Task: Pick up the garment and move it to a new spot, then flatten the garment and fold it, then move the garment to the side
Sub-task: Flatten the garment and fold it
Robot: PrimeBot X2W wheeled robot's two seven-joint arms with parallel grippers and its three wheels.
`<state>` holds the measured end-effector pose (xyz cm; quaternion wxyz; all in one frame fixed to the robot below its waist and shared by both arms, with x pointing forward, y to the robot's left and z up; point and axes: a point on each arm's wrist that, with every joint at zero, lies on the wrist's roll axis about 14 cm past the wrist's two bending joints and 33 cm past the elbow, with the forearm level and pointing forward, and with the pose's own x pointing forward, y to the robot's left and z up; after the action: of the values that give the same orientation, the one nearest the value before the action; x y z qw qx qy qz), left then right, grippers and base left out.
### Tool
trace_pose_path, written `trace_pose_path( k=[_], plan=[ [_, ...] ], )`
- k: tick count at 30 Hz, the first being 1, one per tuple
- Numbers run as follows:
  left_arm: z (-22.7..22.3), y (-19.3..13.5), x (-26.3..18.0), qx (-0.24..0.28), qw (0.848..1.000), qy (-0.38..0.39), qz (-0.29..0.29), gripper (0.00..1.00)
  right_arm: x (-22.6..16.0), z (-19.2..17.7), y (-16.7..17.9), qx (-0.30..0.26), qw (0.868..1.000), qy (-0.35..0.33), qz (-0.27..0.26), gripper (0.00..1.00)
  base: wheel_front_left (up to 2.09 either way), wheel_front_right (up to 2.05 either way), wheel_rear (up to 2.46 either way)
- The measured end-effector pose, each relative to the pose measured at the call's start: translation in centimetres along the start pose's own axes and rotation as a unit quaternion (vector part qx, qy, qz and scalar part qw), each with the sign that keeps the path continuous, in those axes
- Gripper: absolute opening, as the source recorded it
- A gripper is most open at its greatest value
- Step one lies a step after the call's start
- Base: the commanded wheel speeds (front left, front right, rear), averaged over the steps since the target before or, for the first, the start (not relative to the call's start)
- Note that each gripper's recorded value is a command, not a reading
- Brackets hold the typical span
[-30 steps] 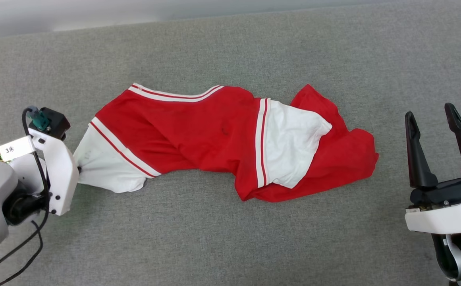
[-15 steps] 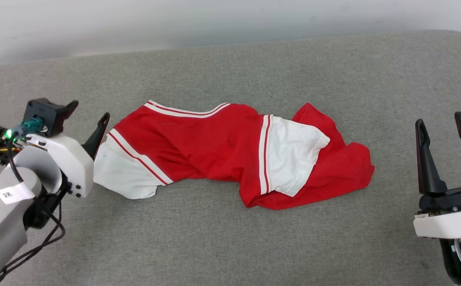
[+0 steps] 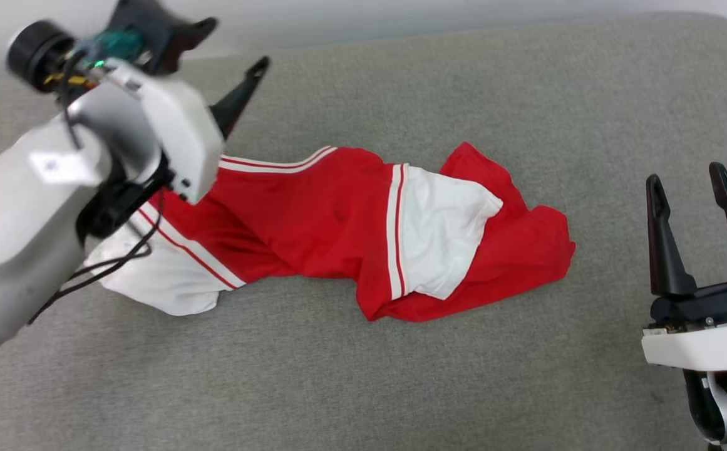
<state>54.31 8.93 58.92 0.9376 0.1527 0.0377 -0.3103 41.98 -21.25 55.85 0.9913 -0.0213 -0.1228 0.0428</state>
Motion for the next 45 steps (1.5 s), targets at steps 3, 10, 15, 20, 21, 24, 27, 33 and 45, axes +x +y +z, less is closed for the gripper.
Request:
trace_pose_path(
  k=[3, 10, 15, 20, 21, 24, 27, 33, 45],
  plan=[
    [-0.9, -2.2, 2.6, 0.008, 0.996, 0.060, -0.061, 1.00, 0.3, -0.6, -0.2, -0.003, 1.000, 0.005, -0.002, 1.00, 0.00, 0.00, 0.00],
    [-4.8, -6.0, 7.2, 0.015, 0.967, 0.203, -0.151, 1.00, 1.0, -2.2, -1.2, -0.016, 1.000, 0.022, -0.017, 1.00, 0.00, 0.00, 0.00],
    [-7.8, -9.0, 9.2, 0.019, 0.939, 0.280, -0.200, 1.00, 1.6, -3.8, -1.6, -0.022, 0.999, 0.038, -0.020, 1.00, 0.00, 0.00, 0.00],
    [-11.1, -12.0, 9.6, 0.035, 0.902, 0.352, -0.249, 1.00, 2.2, -5.4, -1.5, -0.026, 0.998, 0.053, -0.019, 1.00, 0.00, 0.00, 0.00],
    [-11.9, -12.5, 9.4, 0.042, 0.893, 0.367, -0.258, 1.00, 2.3, -5.6, -1.5, -0.028, 0.998, 0.056, -0.019, 1.00, 0.00, 0.00, 0.00],
    [-16.1, -14.9, 7.8, 0.058, 0.848, 0.435, -0.297, 1.00, 2.3, -6.7, -2.0, -0.034, 0.997, 0.069, -0.025, 1.00, 0.00, 0.00, 0.00],
    [-16.9, -14.9, 7.7, 0.063, 0.844, 0.440, -0.300, 1.00, 2.3, -7.0, -2.2, -0.037, 0.996, 0.073, -0.028, 1.00, 0.00, 0.00, 0.00],
    [-16.2, -15.1, 8.1, 0.073, 0.865, 0.399, -0.296, 0.00, 2.4, -6.7, -2.2, -0.038, 0.996, 0.070, -0.028, 1.00, 0.00, 0.00, 0.00],
    [-4.6, -11.8, 13.7, 0.054, 0.951, 0.175, -0.249, 0.00, 2.2, -5.4, -2.2, -0.039, 0.997, 0.056, -0.029, 1.00, 0.00, 0.00, 0.00]
  ],
)
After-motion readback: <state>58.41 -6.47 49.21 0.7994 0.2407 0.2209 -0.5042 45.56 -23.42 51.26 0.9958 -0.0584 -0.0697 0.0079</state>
